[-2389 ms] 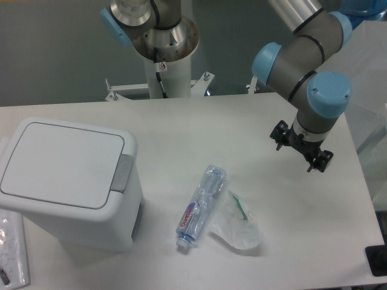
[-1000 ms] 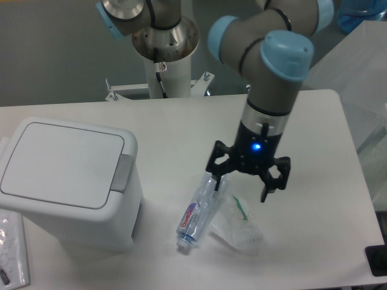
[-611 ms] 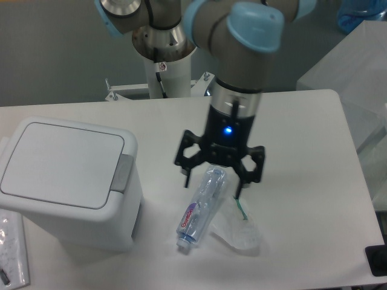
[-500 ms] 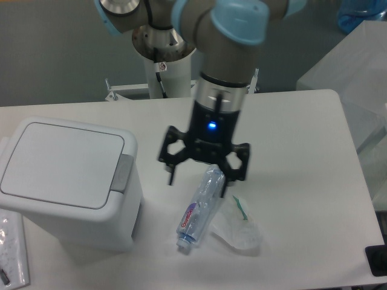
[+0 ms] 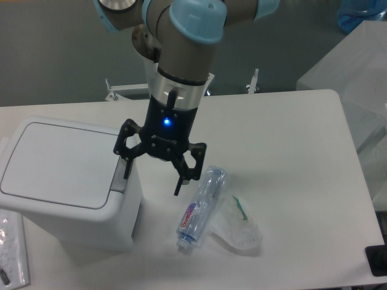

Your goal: Open the trash can

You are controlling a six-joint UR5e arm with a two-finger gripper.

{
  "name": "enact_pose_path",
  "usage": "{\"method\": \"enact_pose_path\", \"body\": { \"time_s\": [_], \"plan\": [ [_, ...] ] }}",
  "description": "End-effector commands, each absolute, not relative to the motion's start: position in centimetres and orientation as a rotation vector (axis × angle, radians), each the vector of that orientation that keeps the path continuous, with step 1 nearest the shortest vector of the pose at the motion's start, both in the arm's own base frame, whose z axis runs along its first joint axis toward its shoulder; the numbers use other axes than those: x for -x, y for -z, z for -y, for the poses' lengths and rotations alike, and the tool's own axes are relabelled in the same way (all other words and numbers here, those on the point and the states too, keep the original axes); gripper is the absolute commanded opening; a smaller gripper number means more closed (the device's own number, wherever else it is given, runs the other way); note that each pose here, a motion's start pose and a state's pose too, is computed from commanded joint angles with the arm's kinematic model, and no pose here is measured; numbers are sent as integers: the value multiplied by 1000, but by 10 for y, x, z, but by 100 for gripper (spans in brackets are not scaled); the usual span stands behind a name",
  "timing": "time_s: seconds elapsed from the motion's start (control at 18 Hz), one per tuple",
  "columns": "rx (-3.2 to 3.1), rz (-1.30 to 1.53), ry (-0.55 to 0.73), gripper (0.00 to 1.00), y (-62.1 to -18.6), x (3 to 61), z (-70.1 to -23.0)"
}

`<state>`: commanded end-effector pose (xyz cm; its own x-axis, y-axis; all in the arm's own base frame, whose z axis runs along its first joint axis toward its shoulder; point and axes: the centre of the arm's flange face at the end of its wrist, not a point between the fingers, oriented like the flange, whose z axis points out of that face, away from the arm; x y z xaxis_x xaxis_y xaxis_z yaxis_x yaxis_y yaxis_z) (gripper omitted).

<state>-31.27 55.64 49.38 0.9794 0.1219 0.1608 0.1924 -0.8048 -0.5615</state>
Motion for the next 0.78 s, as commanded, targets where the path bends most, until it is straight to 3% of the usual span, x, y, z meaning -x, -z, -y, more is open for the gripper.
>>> {"method": "enact_pose_path", "body": {
  "time_s": [0.78],
  "plan": [
    [2535,219,162,100,-480,309,-552]
  ]
}}
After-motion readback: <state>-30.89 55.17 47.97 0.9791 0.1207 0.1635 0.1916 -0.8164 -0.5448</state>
